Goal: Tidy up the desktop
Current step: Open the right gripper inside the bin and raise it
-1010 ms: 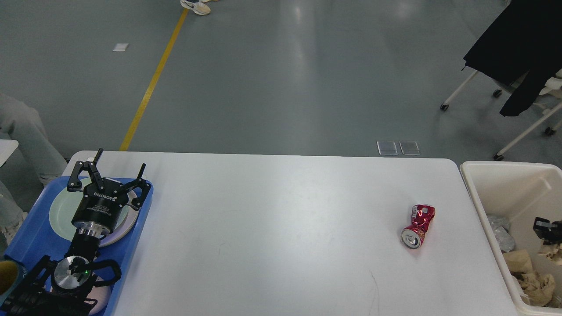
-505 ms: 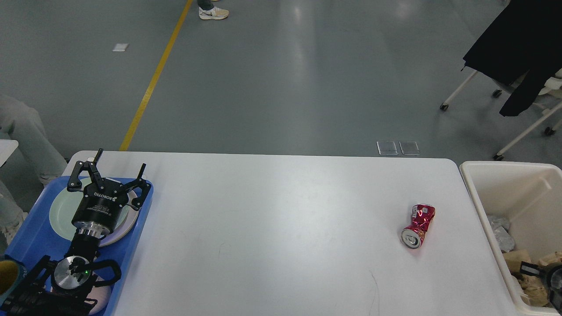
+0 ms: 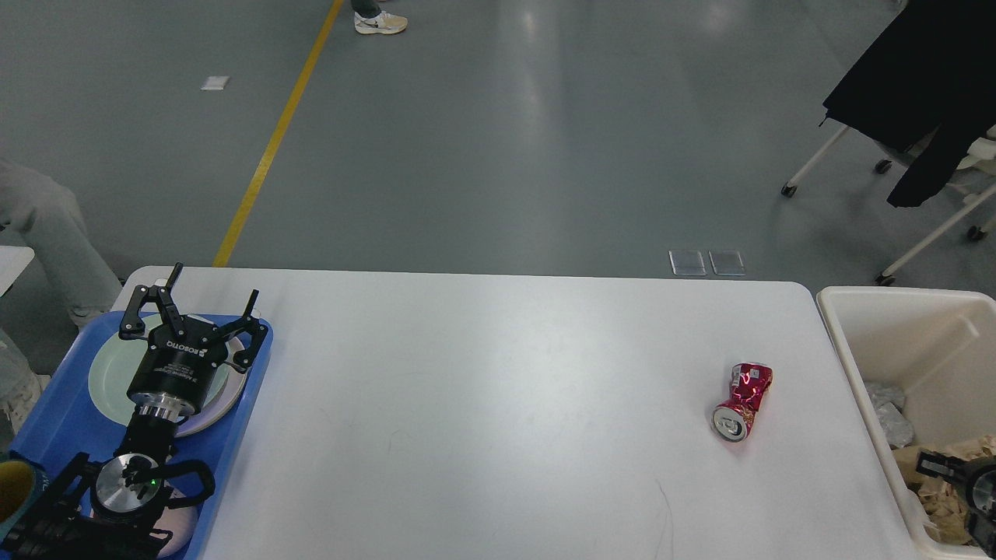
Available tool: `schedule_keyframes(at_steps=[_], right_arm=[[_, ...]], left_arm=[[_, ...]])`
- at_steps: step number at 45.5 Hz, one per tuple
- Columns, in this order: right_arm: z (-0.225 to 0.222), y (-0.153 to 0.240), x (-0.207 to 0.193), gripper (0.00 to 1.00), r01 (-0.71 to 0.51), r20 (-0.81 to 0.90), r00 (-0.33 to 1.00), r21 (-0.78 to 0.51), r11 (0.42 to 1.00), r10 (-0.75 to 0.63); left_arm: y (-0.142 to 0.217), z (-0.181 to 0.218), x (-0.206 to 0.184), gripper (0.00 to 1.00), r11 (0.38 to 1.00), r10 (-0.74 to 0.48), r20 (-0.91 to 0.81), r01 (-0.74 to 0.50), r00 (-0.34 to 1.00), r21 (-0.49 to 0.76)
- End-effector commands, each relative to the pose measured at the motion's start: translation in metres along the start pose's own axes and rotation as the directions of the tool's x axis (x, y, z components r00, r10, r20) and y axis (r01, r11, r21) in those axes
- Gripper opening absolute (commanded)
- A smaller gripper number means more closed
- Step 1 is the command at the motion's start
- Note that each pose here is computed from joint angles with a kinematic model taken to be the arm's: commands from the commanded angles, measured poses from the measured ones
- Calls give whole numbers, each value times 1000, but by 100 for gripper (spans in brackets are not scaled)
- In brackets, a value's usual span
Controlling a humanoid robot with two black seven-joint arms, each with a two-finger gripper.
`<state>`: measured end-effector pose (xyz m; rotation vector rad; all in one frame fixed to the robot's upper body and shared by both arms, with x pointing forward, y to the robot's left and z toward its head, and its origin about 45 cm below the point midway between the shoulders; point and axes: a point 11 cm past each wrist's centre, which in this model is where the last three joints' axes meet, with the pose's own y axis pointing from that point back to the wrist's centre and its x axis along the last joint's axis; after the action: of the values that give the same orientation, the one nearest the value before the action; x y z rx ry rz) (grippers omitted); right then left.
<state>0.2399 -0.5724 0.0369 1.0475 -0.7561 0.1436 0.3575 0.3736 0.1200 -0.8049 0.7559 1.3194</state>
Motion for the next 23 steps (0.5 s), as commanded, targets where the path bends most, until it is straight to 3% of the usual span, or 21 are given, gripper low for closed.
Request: schedule_keyframes(at_steps=[1, 15, 23], right_arm=[[1, 0, 3, 100, -3, 3, 1000, -1, 1000, 3], [-5, 4, 26, 100, 44, 22, 999, 19, 999, -44], [-16, 29, 90, 100, 108, 4, 994, 28, 994, -108]], left_arm=[[0, 0, 0, 96, 1000, 0, 0, 0, 1000, 0], [0, 0, 0, 96, 1000, 0, 0, 0, 1000, 0], [0, -1, 0, 96, 1000, 0, -2, 0, 1000, 0]])
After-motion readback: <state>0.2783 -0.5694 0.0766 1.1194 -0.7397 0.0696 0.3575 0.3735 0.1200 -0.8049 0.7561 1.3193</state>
